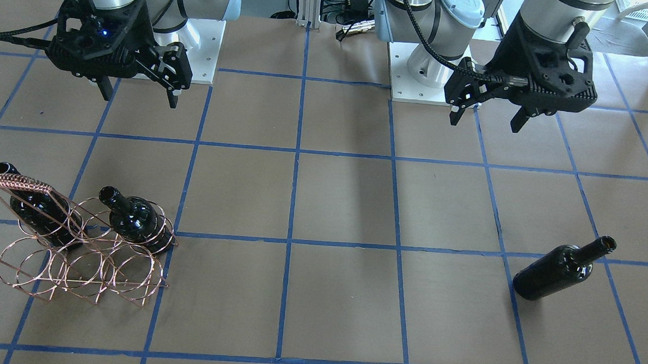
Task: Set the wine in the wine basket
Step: 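Lower the open left gripper over the neck of the lying dark bottle, then close the left gripper on the bottle neck and tilt it upright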
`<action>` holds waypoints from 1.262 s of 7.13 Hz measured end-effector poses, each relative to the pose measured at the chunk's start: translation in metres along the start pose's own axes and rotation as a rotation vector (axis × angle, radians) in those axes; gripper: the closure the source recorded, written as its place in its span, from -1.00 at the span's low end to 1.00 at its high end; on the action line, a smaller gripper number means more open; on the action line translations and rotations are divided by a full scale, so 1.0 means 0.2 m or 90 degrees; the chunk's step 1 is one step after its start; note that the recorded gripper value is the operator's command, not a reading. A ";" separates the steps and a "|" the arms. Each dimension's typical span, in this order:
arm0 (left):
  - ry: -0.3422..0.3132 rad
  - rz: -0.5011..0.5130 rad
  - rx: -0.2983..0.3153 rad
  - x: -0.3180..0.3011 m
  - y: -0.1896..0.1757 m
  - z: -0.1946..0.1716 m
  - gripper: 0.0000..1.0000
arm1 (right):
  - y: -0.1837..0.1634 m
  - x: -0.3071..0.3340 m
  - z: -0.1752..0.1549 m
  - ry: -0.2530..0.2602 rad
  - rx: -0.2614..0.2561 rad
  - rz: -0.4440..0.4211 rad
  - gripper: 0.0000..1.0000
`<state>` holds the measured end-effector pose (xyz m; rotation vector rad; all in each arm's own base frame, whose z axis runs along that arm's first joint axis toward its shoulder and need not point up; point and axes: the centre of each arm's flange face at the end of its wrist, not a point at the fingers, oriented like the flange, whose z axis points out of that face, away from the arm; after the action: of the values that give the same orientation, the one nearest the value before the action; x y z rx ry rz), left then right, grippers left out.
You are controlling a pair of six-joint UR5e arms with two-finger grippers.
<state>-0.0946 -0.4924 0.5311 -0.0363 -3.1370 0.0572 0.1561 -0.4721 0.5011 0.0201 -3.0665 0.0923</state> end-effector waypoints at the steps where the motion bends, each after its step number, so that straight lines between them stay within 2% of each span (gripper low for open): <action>1: 0.000 0.000 0.001 -0.10 -0.02 0.00 -1.00 | 0.00 0.00 0.00 0.000 0.000 0.000 -1.00; 5: -0.004 0.021 0.002 -0.66 -0.12 -0.02 -1.00 | 0.00 0.00 0.00 0.000 0.000 0.000 -1.00; 7: -0.012 0.054 0.012 -0.92 -0.25 0.09 -1.00 | 0.00 0.00 0.00 0.000 0.000 0.000 -1.00; 9: -0.010 0.063 0.008 -1.04 -0.39 0.27 -1.00 | 0.00 0.00 0.00 0.000 0.000 -0.001 -1.00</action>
<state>0.1121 -0.5776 0.4784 -0.1920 -3.1484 0.0785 0.1565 -0.4720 0.5007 0.0222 -3.0667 0.0921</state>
